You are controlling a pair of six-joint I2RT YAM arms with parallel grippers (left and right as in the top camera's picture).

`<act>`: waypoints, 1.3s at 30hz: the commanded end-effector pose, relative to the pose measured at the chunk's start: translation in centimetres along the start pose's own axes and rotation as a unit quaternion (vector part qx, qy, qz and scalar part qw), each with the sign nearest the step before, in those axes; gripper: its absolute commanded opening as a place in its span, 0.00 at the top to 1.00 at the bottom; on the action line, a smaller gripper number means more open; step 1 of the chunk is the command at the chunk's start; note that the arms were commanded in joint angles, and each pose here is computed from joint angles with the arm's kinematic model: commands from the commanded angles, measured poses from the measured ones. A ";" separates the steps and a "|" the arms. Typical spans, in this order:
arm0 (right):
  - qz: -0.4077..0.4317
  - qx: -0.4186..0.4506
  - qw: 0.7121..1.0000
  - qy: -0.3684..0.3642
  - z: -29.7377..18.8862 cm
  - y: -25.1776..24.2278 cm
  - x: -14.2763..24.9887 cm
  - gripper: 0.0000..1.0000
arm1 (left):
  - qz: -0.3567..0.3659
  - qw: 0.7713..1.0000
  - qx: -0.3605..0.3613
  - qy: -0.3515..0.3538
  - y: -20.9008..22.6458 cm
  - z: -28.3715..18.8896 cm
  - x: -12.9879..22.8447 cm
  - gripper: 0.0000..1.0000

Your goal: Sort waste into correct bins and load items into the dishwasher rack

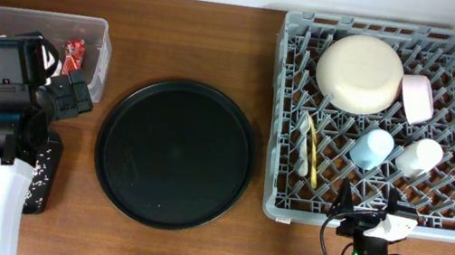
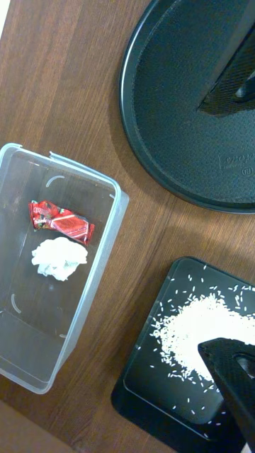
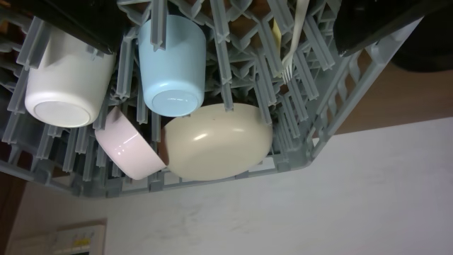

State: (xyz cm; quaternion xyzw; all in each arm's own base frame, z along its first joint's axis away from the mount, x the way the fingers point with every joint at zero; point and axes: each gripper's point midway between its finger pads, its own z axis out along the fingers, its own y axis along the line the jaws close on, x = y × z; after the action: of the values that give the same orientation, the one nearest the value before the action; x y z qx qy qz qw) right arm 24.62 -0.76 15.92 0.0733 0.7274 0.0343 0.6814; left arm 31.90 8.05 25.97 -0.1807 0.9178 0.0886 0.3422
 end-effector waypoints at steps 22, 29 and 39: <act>0.004 0.014 1.000 -0.001 0.0 -0.5 0.1 0.02 | -0.018 0.996 0.012 -0.092 1.5 -6.4 0.0 0.01; 0.004 0.014 1.000 -0.001 0.0 -0.5 0.1 0.02 | -0.031 0.987 0.024 -0.159 3.3 -9.9 6.7 0.01; 0.004 0.014 1.000 -0.001 0.0 -0.6 0.1 0.02 | -0.020 0.964 0.117 -0.236 0.1 -7.3 9.8 0.01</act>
State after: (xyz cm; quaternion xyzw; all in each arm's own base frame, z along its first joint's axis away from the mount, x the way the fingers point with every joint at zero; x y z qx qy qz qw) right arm 24.62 -0.77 15.92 0.0735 0.7274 0.0340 0.6814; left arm 19.70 5.27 25.67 -0.1679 0.8220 0.0547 0.5415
